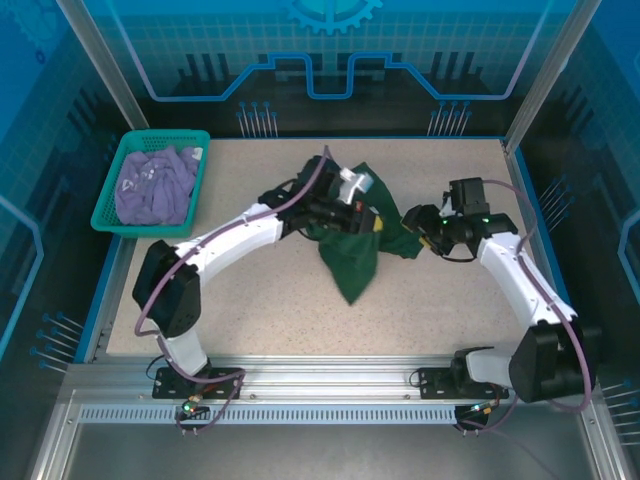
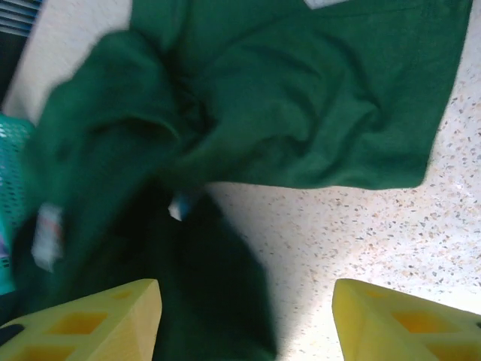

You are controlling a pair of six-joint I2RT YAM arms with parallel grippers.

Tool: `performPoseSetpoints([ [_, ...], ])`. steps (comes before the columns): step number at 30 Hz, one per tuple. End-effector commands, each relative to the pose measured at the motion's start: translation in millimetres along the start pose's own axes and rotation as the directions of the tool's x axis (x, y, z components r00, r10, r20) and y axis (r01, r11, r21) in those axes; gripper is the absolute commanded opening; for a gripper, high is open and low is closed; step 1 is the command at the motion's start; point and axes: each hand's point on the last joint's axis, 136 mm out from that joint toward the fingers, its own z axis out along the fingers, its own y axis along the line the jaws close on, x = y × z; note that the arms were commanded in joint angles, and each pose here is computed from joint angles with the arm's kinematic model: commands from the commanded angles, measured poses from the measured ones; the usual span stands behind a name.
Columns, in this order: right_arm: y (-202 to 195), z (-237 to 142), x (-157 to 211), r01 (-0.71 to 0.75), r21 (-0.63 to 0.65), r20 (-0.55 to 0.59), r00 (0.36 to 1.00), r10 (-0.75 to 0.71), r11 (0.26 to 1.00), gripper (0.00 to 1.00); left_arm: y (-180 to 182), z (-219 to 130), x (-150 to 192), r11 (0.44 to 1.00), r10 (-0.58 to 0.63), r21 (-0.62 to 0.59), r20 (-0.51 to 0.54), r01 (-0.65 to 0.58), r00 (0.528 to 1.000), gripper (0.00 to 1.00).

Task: Fold and stack the t-shirts

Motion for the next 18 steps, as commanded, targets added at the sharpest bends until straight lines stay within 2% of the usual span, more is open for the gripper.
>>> performPoseSetpoints([
  [1, 4.8, -3.4, 16.8, -0.083, -0.051, -0.075, 0.994, 0.079, 0.995, 0.64, -8.2, 25.5, 20.8, 0.982, -0.087, 0.161, -0.105, 0.103, 0.991, 0.00],
  [7, -0.2, 4.0, 26.8, -0.181, -0.082, -0.109, 0.979, 0.172, 0.980, 0.65, -7.6, 30.5, 29.5, 0.976, -0.082, 0.189, -0.134, 0.106, 0.988, 0.00],
  [14, 8.5, 19.6, 38.4, -0.243, -0.100, -0.237, 0.948, 0.214, 0.965, 0.63, -1.8, 30.3, 37.3, 0.980, -0.069, 0.175, -0.142, 0.094, 0.987, 0.00],
  [18, 12.4, 21.4, 38.7, -0.264, -0.117, -0.253, 0.940, 0.228, 0.958, 0.62, 1.8, 32.1, 38.2, 0.984, -0.058, 0.162, -0.138, 0.080, 0.989, 0.00],
])
